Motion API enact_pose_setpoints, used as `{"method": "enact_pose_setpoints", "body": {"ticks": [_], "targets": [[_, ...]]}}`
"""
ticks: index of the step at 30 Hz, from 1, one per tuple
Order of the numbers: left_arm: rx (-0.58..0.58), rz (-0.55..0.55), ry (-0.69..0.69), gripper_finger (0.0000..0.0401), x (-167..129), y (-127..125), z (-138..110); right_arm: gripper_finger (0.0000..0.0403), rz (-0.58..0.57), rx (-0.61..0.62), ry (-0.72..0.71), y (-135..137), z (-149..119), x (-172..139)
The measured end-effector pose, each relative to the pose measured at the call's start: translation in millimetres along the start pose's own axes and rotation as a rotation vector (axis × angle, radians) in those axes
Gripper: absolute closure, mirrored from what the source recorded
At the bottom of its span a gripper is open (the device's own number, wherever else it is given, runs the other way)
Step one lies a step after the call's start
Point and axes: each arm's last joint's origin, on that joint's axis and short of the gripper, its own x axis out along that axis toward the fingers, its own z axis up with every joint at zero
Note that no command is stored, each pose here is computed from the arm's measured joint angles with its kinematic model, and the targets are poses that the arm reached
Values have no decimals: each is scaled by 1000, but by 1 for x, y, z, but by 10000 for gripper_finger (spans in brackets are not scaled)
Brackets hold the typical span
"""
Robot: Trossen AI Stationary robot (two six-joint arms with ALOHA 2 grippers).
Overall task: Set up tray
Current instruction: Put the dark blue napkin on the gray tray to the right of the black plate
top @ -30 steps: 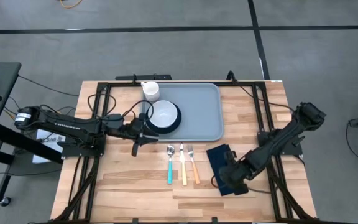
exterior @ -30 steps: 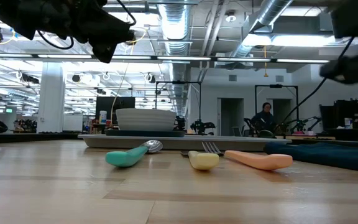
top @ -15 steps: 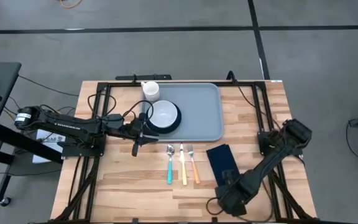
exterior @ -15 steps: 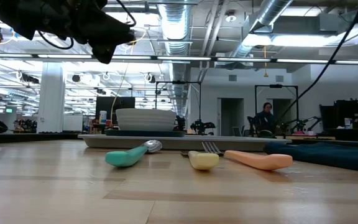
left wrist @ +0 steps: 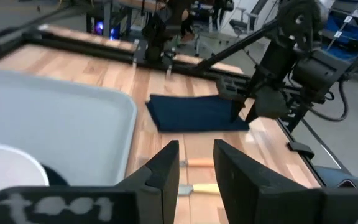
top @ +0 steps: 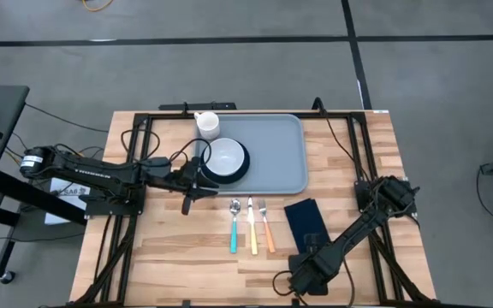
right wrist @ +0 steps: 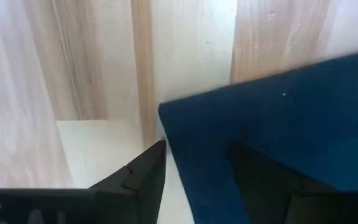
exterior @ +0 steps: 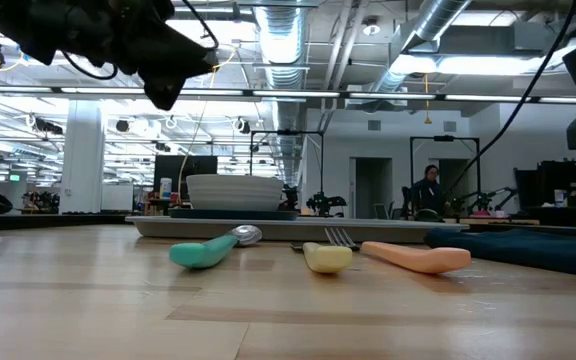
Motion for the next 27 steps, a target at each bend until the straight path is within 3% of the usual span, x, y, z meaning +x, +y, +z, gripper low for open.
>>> {"method": "enact_pose_setpoints", "body": {"ticks": [12,16,21,27], "targets": [[-6,9,44,315,0,1,-4,239,-15,96,-14,-1,-1,5],[-5,9,43,314,0,1,-4,283,-36,102,-28,-4,-3,11],[-5,9,42,315,0,1,-4,386,-46,133,-19,-11,0,12],[-6,-2,42,314,0,1,-4,397,-42,140,18,-13,6,0]]}}
